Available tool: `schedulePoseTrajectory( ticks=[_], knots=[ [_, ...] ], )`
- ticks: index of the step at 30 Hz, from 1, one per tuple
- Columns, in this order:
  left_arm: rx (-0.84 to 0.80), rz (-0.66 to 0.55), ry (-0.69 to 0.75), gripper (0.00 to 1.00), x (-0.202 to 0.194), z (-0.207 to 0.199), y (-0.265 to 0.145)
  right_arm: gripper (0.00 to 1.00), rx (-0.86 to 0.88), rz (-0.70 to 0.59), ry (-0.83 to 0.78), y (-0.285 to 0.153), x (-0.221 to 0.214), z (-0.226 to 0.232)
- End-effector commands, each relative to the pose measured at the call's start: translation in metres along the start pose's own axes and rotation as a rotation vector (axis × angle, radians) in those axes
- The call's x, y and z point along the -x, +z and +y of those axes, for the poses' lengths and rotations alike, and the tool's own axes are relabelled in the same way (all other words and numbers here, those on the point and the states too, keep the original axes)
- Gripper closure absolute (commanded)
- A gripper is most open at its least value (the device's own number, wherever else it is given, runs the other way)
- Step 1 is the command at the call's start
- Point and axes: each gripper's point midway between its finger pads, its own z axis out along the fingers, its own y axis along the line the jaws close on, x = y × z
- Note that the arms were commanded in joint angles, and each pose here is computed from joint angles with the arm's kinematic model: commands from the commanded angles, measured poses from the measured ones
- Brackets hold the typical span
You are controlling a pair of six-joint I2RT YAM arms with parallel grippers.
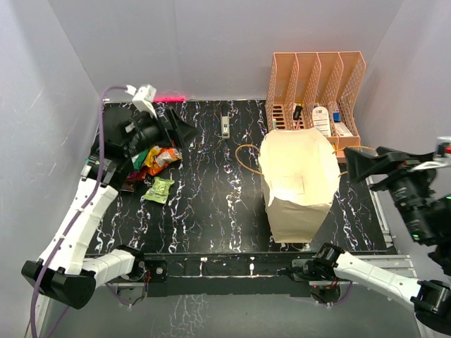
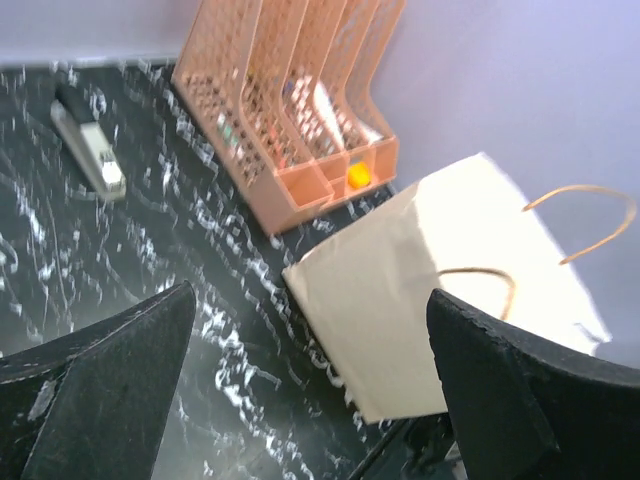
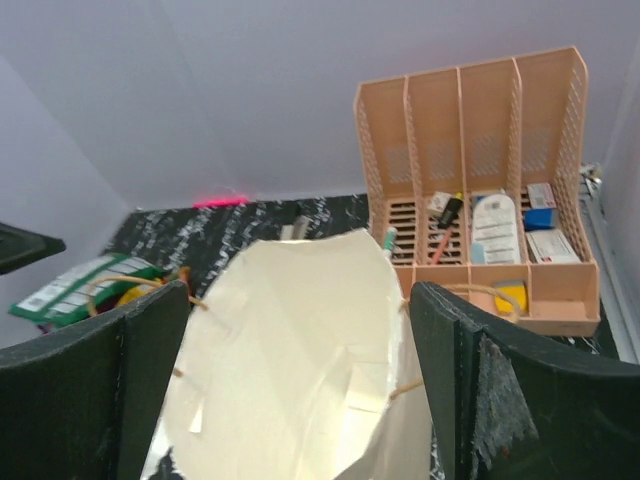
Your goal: Take the snacks out of the paper bag
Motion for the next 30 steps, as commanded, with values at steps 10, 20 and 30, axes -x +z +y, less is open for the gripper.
schedulePoseTrajectory(
  ticks=[10, 20, 30],
  knots=[
    [-0.088, -0.312, 0.15, 0.02, 0.114, -0.093, -0.088, 0.02, 0.251, -0.263, 0.08, -0.012, 0.108, 0.049],
    [-0.021, -0.479, 0.21, 0.02, 0.138, -0.102, -0.134, 0.02, 0.253, -0.332, 0.168, -0.011, 0.134, 0.054],
    [0.015, -0.514, 0.231, 0.02, 0.139, -0.096, -0.143, 0.02, 0.165, -0.282, 0.148, 0.002, 0.122, 0.047]
  ],
)
